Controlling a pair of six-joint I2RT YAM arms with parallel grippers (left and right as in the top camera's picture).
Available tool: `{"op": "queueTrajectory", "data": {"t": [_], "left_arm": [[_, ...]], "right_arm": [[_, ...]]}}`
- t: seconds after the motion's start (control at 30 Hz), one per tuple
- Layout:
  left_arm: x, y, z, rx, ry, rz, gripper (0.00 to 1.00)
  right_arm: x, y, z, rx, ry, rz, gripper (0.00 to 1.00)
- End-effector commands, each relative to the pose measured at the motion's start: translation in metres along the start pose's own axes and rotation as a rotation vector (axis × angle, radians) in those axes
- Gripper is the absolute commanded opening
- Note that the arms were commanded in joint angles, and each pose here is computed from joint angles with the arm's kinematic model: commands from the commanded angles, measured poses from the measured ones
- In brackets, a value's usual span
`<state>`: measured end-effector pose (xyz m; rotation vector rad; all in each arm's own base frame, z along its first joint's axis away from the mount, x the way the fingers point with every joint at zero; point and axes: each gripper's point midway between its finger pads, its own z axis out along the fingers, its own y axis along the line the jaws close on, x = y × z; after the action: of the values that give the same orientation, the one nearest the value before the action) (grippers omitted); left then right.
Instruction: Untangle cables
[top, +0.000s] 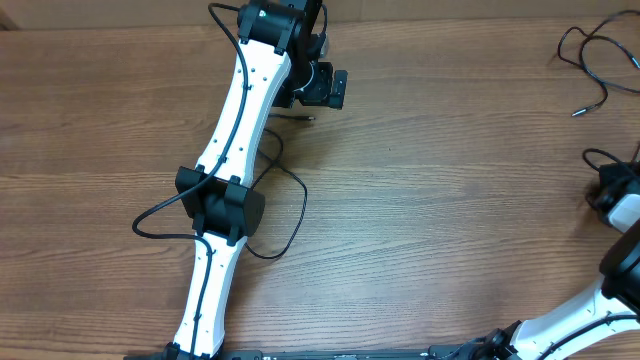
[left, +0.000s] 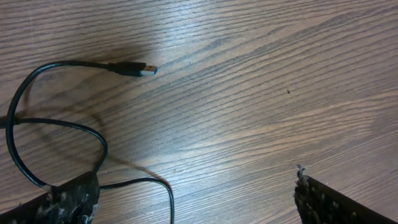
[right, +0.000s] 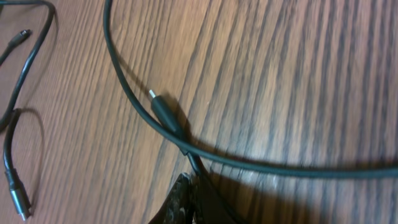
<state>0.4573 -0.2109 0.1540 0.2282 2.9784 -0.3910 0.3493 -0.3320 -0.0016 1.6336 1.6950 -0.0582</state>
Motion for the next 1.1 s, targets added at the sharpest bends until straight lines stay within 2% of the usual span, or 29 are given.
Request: {"op": "queueTrajectory", "data": {"t": [0.0,0.27,0.57,0.63,0.73,0.9,1.07], "left_arm": [[0.0,-0.005,-0.008,0.0,-0.019,0.026,1.0],[-0.004,-0.005,-0.008,0.003,-0.033,0.029,1.0],[-0.005,-0.004,-0.008,-0.003,-0.038,0.038,1.0],[-0.005,-0.004,-0.008,-0.004,-0.039,0.039,1.0],[-0.005,-0.004,-0.008,-0.004,-0.039,0.039,1.0],[-0.005,-0.004,-0.008,-0.003,-0.038,0.047,1.0],[-0.003,-0.004,-0.007,-0.006,-0.028,0.048,1.0]], "right_arm": [[0.0,-0.043,0.013,0.11,0.016,-0.029,0.04],[0.006,-0.02,-0.002,0.05,0.074,-0.044,0.04],[-0.056,0.025,-0.072,0.018,-0.062,0.003,0.04],[-0.069,0.013,-0.077,0.081,-0.126,0.031,0.04],[-0.077,-0.029,-0.082,0.256,-0.193,0.153,0.04],[-0.074,-0.083,-0.083,0.432,-0.214,0.301,0.04],[-0.071,-0.128,-0.077,0.533,-0.199,0.413,0.04]]}}
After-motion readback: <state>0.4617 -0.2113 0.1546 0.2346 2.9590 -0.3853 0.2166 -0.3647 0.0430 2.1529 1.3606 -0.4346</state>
